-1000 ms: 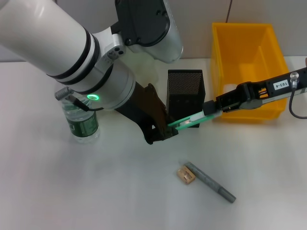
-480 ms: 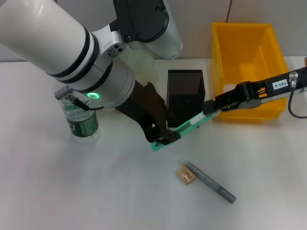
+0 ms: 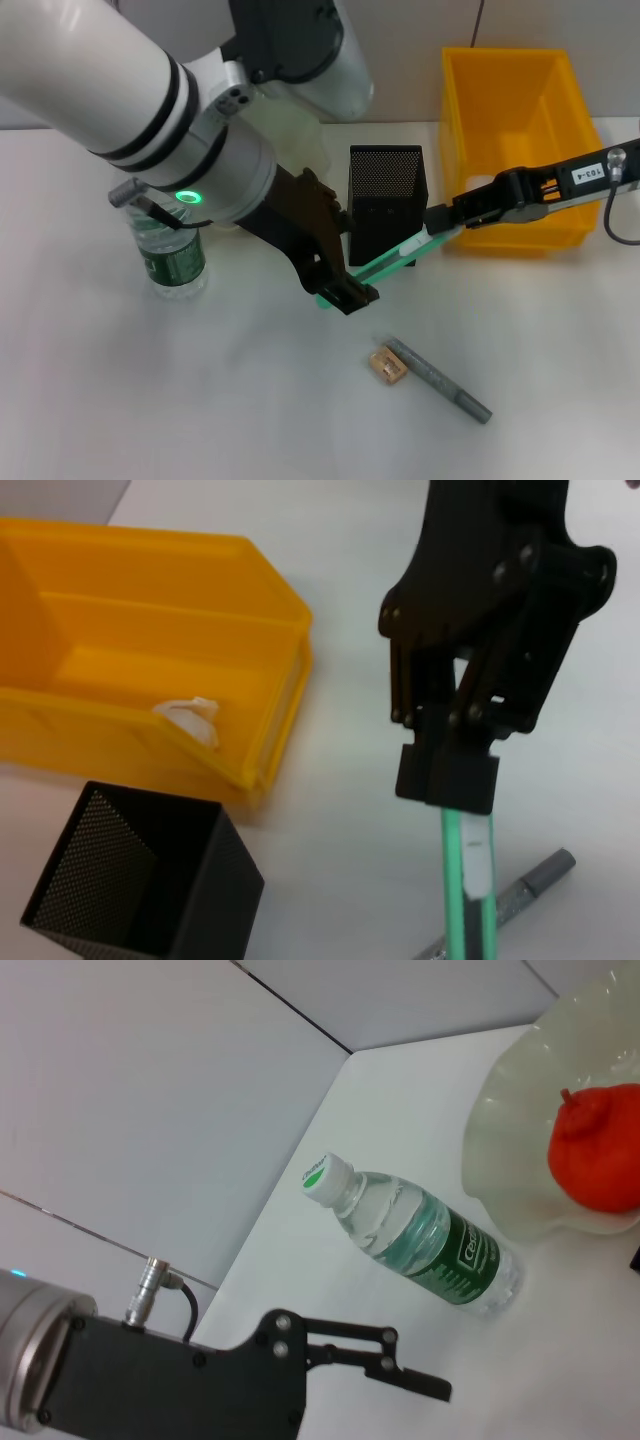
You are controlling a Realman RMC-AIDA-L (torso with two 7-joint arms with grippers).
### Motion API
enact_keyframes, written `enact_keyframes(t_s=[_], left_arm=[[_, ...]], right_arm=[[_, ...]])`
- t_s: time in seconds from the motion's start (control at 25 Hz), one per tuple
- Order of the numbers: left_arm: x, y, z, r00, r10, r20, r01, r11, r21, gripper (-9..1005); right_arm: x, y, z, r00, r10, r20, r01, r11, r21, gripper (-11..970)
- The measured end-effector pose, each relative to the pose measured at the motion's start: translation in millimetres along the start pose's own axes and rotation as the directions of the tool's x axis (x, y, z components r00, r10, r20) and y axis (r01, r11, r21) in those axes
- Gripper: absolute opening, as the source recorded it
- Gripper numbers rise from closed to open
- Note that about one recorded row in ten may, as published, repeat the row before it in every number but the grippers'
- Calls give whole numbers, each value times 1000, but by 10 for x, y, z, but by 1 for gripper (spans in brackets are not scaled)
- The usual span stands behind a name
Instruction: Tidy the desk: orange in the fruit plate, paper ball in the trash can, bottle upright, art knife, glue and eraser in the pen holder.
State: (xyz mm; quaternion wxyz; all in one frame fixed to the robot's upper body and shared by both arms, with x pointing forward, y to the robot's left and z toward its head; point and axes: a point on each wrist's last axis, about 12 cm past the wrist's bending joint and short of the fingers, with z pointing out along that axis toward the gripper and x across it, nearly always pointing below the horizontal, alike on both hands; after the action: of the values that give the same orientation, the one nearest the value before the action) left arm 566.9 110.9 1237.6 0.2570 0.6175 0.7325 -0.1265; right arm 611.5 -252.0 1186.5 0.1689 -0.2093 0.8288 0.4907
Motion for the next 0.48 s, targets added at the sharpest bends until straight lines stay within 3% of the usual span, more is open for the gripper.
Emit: enact_keyframes(t_s=[0.16, 0.48], left_arm=[[78, 28, -25, 999, -40, 13, 40, 999, 2, 812], [330, 24, -101, 981, -172, 93, 166, 984, 67, 812]], right_arm=[[20, -37, -94, 1000, -9, 20, 9, 1000, 14, 147], [55, -112, -501, 988, -60, 144, 55, 998, 37, 147]])
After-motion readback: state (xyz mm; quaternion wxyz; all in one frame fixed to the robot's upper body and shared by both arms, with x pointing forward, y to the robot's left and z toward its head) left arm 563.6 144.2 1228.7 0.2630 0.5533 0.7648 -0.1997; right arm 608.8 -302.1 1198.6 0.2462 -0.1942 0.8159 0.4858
